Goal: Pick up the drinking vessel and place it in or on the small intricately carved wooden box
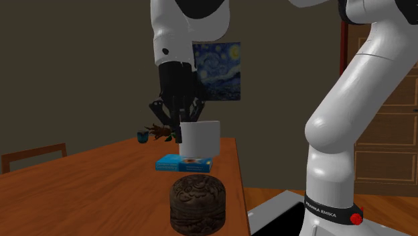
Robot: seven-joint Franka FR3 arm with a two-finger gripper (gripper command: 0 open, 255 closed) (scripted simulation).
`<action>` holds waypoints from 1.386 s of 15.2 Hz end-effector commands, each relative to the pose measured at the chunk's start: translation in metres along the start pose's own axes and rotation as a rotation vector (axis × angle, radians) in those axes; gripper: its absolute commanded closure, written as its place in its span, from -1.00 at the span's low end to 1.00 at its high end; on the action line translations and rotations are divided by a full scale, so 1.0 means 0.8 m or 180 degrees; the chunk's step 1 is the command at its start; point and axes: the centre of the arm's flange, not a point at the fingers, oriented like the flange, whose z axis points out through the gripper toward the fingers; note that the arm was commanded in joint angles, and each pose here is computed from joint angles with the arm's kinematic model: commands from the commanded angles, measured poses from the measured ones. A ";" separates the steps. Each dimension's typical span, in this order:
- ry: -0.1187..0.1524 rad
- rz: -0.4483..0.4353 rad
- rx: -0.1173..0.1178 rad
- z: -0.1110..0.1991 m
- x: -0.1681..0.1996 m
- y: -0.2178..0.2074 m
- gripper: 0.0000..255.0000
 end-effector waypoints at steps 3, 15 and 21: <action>0.0001 0.0000 0.0001 0.027 0.002 0.000 1.00; 0.0001 0.0000 0.0001 0.062 0.006 -0.002 1.00; 0.0001 0.0000 0.0001 0.062 0.006 -0.002 -1.00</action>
